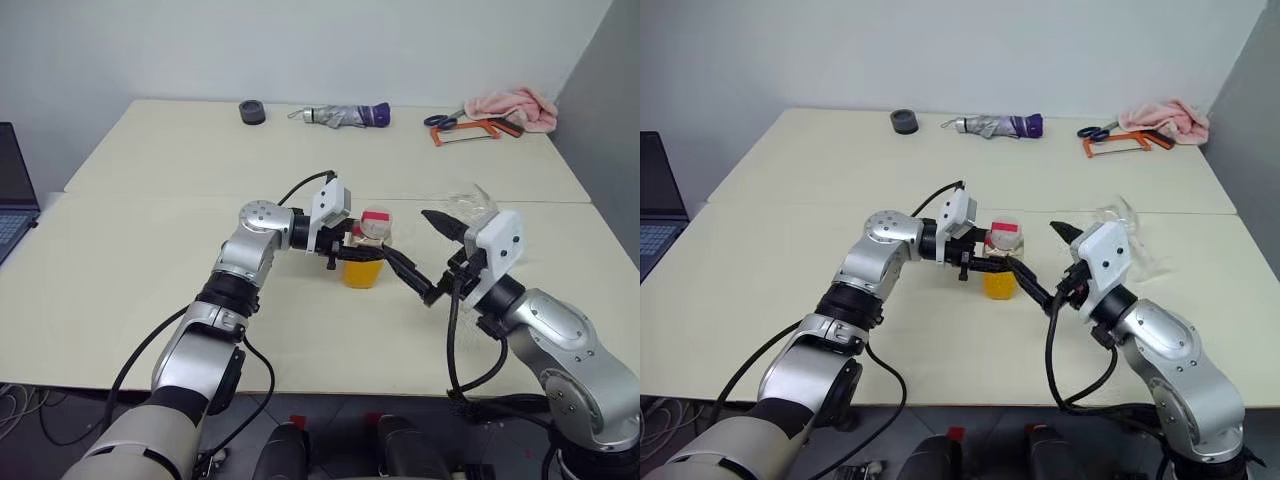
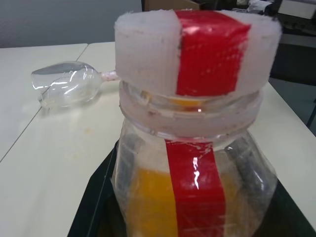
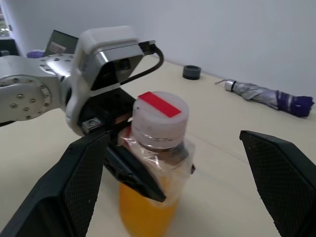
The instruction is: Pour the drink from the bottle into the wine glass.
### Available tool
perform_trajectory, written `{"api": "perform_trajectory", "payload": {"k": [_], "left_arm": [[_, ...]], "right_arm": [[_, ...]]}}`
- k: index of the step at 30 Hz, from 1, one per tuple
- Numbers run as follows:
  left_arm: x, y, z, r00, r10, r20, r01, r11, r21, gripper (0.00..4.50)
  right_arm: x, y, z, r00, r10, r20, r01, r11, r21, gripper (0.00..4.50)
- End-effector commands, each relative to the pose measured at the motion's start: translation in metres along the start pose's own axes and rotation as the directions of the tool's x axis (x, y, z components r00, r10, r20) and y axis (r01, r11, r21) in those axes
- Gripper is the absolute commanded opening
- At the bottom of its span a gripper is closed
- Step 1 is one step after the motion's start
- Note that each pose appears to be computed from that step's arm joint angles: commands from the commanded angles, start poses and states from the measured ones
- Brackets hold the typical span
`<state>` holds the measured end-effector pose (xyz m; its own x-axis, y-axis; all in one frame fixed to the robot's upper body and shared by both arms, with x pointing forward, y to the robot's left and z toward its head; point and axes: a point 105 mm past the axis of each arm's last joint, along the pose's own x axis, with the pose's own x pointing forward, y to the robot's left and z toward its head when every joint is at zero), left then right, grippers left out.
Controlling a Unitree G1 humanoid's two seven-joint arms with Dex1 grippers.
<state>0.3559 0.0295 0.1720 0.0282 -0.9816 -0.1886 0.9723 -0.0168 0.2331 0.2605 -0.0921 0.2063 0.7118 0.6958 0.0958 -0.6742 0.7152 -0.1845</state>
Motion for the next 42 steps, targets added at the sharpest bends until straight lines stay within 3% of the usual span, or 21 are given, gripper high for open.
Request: {"api": "perform_trajectory", "payload": {"k": [1, 8, 22, 41, 42], "left_arm": [[-0.004, 0.004, 0.023, 0.998, 0.007, 0.068, -0.011, 0.998, 0.058, 1.79], [-0.004, -0.002, 0.022, 0.997, -0.030, 0.072, 0.026, 0.998, 0.053, 1.79], [-0.001, -0.010, 0.022, 0.992, -0.105, 0.067, 0.101, 0.993, 0.064, 1.79], [0.000, -0.012, 0.019, 0.993, -0.104, 0.057, 0.100, 0.993, 0.068, 1.79], [0.000, -0.013, 0.019, 0.993, -0.104, 0.057, 0.100, 0.993, 0.068, 1.79]], "right_arm": [[-0.007, 0.006, 0.011, 0.998, 0.052, 0.021, -0.052, 0.999, -0.016, 4.50], [-0.008, -0.002, 0.019, 0.997, 0.067, 0.041, -0.068, 0.997, 0.021, 4.50], [0.020, -0.003, 0.026, 0.981, 0.195, 0.015, -0.195, 0.980, 0.039, 4.50], [0.037, -0.002, 0.020, 0.983, 0.185, 0.020, -0.185, 0.983, -0.005, 4.50], [0.038, -0.003, 0.020, 0.983, 0.181, 0.020, -0.181, 0.983, -0.006, 4.32]]}}
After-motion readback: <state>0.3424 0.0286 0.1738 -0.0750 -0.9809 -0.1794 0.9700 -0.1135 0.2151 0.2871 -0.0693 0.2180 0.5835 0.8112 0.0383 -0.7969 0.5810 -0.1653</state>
